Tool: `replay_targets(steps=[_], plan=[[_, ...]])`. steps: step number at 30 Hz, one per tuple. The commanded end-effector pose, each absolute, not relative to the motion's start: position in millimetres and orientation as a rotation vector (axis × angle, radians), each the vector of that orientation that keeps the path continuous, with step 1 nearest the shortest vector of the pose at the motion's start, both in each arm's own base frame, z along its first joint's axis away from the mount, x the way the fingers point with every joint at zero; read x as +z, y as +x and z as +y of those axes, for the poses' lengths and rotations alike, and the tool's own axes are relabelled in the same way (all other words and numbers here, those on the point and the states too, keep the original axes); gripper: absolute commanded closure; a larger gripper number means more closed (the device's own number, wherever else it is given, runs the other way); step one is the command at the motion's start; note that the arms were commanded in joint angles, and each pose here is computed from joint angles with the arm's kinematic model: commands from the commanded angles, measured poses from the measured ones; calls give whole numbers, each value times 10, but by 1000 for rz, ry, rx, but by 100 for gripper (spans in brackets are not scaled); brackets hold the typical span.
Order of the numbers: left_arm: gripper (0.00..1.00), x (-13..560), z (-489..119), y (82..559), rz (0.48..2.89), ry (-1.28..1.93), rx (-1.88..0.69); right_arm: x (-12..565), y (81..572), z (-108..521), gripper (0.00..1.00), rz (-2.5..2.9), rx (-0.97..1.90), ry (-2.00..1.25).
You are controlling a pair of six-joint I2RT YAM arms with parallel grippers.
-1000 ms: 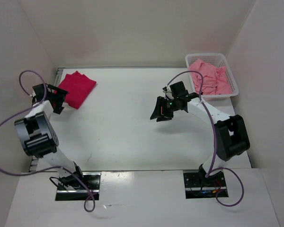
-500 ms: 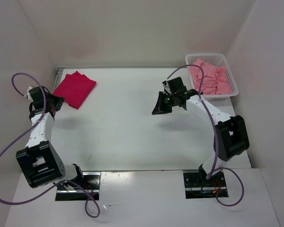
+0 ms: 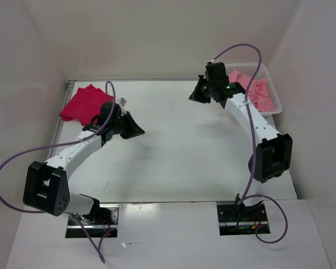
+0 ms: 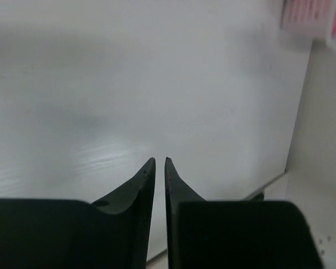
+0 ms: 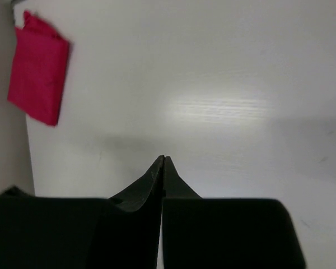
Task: Fold and stack the t-shirts
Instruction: Grab crumpled tshirt from bin with the right arm
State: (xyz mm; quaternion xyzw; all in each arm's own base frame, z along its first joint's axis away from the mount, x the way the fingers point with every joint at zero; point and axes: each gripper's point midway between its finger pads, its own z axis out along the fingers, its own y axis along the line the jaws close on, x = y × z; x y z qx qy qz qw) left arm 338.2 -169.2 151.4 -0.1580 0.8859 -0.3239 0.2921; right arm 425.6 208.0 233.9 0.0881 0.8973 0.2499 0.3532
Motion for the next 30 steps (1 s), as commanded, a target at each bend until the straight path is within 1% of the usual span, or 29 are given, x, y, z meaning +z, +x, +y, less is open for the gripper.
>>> replay_targets(steps=[1, 3, 4, 5, 6, 7, 8, 9, 10, 11, 12, 13, 14, 16, 17, 20, 21, 22, 24, 26, 27, 30], plan=[[80, 1394, -2241, 3127, 2441, -271, -1047, 2397, 4702, 1258, 99, 2270, 419, 488], [77, 1372, -2408, 3045, 2458, -208, -1096, 2356, 4875, 915, 98, 2230, 284, 579], [73, 1355, -2472, 2986, 2476, -183, -1122, 2457, 4947, 667, 92, 2178, 230, 634], [70, 1327, -2514, 2960, 2480, -132, -1132, 2357, 5016, 522, 89, 2179, 184, 671], [67, 1348, -2533, 2951, 2471, -100, -1148, 2403, 5086, 369, 86, 2149, 150, 704], [60, 1297, -2571, 2876, 2493, -67, -1170, 2339, 5117, 108, 84, 2132, 107, 776], [56, 1288, -2564, 2876, 2486, -32, -1160, 2228, 5143, -40, 80, 2138, 71, 811], [53, 1270, -2553, 2861, 2493, -19, -1151, 2208, 5169, -190, 76, 2116, 47, 863], [51, 1275, -2569, 2875, 2491, 3, -1156, 2136, 5170, -448, 70, 2098, 8, 931], [48, 1273, -2574, 2840, 2498, 25, -1168, 2120, 5188, -570, 66, 2081, -11, 966], [44, 1312, -2587, 2854, 2481, 63, -1172, 1983, 5201, -668, 63, 2098, -32, 991], [42, 1312, -2587, 2854, 2481, 63, -1172, 1939, 5223, -790, 58, 2067, -62, 1040], [40, 1320, -2596, 2835, 2476, 90, -1183, 1871, 5208, -942, 51, 2062, -91, 1073], [37, 1249, -2606, 2820, 2498, 101, -1191, 1705, 5281, -1062, 45, 2056, -100, 1122], [35, 1229, -2618, 2803, 2508, 105, -1205, 1650, 5300, -1132, 41, 2057, -109, 1137], [34, 1147, -2630, 2786, 2537, 101, -1216, 1503, 5452, -1153, 39, 2073, -82, 1154], [34, 1146, -2630, 2786, 2537, 101, -1216, 1565, 5523, -1165, 39, 2053, -73, 1148], [34, 1105, -2630, 2786, 2549, 95, -1213, 1456, 5570, -1154, 38, 2072, -67, 1149], [34, 1125, -2650, 2830, 2543, 98, -1214, 1498, 5686, -1220, 38, 2031, -50, 1175], [34, 1082, -2642, 2813, 2564, 89, -1210, 1354, 5753, -1149, 38, 2064, -3, 1182], [34, 1100, -2640, 2837, 2562, 85, -1199, 1370, 5815, -1138, 42, 2048, 21, 1183], [34, 1092, -2632, 2849, 2562, 80, -1188, 1346, 5837, -1059, 79, 2061, 78, 1181]])
